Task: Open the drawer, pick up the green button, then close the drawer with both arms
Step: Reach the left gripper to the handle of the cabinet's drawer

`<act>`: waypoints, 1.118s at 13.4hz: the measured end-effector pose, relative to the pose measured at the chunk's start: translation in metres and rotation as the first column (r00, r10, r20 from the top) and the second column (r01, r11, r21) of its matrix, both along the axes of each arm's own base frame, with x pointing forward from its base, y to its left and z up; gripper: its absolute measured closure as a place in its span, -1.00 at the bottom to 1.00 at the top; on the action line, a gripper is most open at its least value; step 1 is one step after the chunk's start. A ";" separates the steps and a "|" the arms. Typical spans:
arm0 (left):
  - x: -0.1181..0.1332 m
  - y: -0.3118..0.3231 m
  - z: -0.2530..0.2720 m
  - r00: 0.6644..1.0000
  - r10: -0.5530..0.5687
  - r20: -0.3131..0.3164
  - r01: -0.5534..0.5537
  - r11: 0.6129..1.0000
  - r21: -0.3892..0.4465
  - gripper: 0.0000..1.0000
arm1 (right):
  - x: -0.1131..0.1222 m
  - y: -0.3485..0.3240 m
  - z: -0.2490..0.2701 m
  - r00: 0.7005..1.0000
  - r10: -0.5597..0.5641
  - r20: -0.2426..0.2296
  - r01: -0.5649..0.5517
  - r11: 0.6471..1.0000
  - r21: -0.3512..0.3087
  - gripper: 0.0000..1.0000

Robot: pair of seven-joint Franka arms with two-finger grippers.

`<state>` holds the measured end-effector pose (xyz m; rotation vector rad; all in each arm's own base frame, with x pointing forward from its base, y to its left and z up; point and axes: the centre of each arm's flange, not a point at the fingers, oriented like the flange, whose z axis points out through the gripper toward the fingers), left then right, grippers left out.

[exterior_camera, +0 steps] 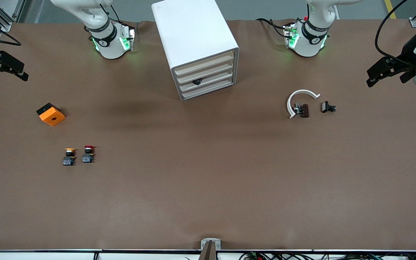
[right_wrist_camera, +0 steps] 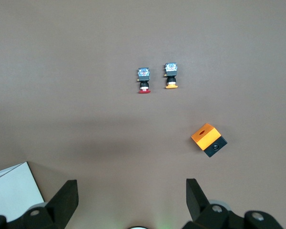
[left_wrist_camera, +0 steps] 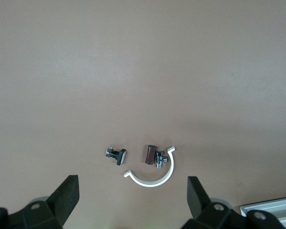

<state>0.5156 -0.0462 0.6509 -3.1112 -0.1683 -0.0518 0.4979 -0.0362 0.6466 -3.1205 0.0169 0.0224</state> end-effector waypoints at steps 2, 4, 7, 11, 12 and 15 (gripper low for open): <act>0.000 0.000 0.001 1.000 0.000 0.001 0.000 1.000 0.000 -1.00 | 0.000 0.000 0.001 1.000 0.000 0.006 0.000 1.000 0.000 -1.00; 0.000 -0.001 0.002 1.000 -0.001 0.002 0.001 1.000 0.000 -1.00 | 0.000 0.000 0.001 1.000 0.000 0.008 0.000 1.000 0.000 -1.00; 0.008 -0.008 -0.003 1.000 -0.016 -0.007 0.016 1.000 -0.003 -1.00 | 0.000 0.000 0.002 1.000 0.000 0.012 0.000 1.000 -0.001 -1.00; 0.032 -0.037 -0.045 0.995 -0.057 -0.084 0.056 0.998 -0.010 -1.00 | 0.000 0.000 0.003 1.000 0.000 0.014 0.000 1.000 -0.001 -1.00; 0.037 -0.046 -0.058 0.993 -0.052 -0.105 0.052 0.999 -0.012 -1.00 | 0.000 0.000 0.003 1.000 -0.001 0.015 0.001 1.000 -0.001 -1.00; 0.047 -0.090 -0.100 0.982 0.079 -0.174 -0.080 0.997 0.001 -1.00 | 0.000 0.000 0.003 1.000 -0.003 0.015 0.003 1.000 0.009 -1.00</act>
